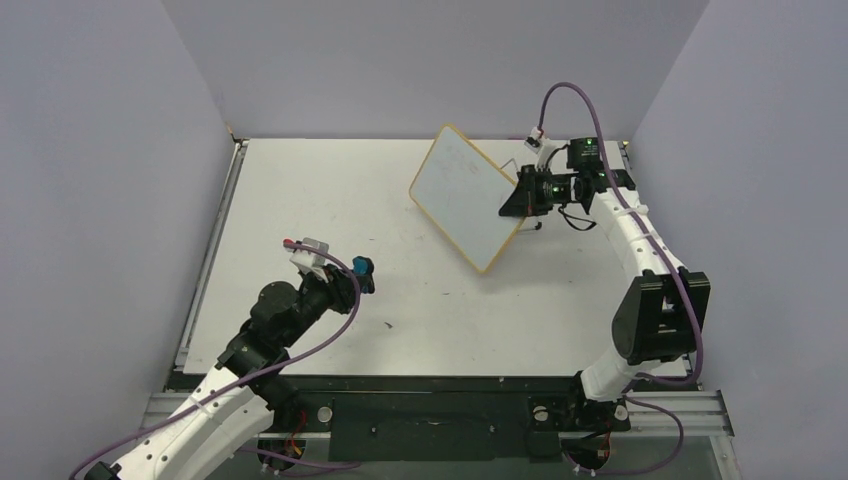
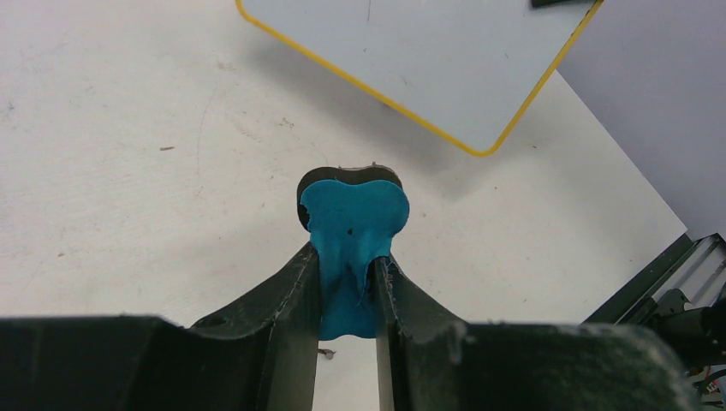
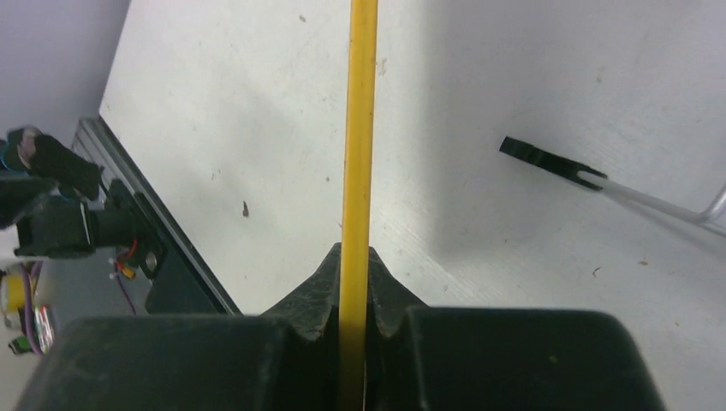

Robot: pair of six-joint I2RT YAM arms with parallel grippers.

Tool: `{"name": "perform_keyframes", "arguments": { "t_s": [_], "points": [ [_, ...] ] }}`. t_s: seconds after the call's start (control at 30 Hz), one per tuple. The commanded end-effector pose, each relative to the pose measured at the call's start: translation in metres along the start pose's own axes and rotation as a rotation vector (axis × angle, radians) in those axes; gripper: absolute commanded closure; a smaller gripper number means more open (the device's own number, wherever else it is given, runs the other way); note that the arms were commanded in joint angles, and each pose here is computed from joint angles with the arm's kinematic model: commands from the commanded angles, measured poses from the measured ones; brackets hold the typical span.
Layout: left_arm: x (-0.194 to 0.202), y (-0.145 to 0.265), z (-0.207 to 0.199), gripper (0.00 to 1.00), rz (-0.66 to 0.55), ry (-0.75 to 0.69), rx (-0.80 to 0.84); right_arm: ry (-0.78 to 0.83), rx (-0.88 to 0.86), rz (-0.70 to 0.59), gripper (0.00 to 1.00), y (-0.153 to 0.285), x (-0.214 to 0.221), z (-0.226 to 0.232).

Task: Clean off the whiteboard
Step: Place the whiteboard on the whiteboard stand.

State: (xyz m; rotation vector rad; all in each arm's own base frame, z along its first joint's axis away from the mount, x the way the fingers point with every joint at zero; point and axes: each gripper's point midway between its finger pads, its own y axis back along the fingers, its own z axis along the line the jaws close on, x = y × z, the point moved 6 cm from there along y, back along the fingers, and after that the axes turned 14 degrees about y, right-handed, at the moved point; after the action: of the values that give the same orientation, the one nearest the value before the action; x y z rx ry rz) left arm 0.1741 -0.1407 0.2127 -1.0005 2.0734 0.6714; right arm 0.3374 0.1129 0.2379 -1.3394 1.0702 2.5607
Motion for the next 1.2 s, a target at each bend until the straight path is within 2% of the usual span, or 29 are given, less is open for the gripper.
{"name": "perform_keyframes", "arguments": {
  "t_s": [0.0, 0.2, 0.47, 1.17],
  "points": [
    [-0.011, 0.003, -0.004, 1.0, -0.044, 0.009, -0.004, 0.123, 0.094, -0.3, 1.0, 0.043, -0.075, 0.015],
    [-0.012, 0.004, -0.003, 1.0, -0.052, 0.007, -0.011, 0.119, 0.243, -0.447, 1.0, 0.07, -0.098, 0.003],
    [-0.012, 0.004, -0.002, 1.0, -0.051, 0.007, -0.016, 0.041, 0.416, -0.477, 1.0, 0.08, -0.082, -0.024],
    [-0.011, 0.001, -0.002, 1.0, -0.039, 0.004, -0.018, -0.038, 0.503, -0.282, 1.0, 0.034, -0.014, -0.071]
  ]
}}
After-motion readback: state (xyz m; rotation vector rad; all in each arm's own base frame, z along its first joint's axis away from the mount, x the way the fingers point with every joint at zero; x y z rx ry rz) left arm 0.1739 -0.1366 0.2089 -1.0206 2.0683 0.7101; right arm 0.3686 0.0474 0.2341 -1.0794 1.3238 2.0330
